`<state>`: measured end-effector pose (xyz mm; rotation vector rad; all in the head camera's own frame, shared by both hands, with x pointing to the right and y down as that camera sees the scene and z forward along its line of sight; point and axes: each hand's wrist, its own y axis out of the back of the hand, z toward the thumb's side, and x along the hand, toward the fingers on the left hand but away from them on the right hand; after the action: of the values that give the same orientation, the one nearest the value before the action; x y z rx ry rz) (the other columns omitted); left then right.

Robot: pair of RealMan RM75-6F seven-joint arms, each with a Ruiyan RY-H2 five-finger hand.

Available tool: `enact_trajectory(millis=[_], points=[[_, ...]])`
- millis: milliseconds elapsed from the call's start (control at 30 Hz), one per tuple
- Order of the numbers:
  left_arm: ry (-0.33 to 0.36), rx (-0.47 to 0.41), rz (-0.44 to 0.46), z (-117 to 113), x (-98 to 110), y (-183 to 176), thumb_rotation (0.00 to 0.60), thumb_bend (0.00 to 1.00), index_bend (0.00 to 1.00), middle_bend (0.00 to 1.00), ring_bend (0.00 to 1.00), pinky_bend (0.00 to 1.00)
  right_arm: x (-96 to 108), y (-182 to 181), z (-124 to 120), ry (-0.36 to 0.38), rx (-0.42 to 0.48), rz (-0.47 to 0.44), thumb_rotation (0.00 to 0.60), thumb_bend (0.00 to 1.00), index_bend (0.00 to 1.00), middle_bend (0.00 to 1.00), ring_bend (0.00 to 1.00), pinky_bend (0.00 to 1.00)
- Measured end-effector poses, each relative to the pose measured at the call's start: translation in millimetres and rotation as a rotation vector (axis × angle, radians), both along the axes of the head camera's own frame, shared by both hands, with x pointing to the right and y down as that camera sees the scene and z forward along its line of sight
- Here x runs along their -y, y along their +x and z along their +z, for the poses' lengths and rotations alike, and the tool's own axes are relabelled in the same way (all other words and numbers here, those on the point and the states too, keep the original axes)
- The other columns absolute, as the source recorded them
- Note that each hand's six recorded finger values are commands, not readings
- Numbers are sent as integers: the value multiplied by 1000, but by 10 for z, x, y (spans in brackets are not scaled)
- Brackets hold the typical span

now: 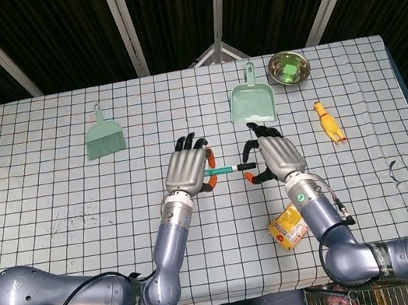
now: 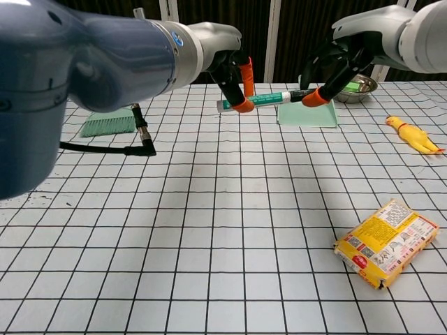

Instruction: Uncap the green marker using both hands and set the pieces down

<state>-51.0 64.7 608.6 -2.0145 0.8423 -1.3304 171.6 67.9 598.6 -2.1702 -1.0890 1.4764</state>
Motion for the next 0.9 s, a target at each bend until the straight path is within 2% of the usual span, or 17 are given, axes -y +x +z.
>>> enact_trajectory(millis=[600,900], points=[[-3,5,4,22,-6,-24,600,595,635,173,0,0,17,8,33,1,3,6,600,353,645,0,57,0],[-14,47,-15,67,16,-244,600,596,635,172,0,0,-9,198,91,-10,-25,24,600,353,660,0,57,0]])
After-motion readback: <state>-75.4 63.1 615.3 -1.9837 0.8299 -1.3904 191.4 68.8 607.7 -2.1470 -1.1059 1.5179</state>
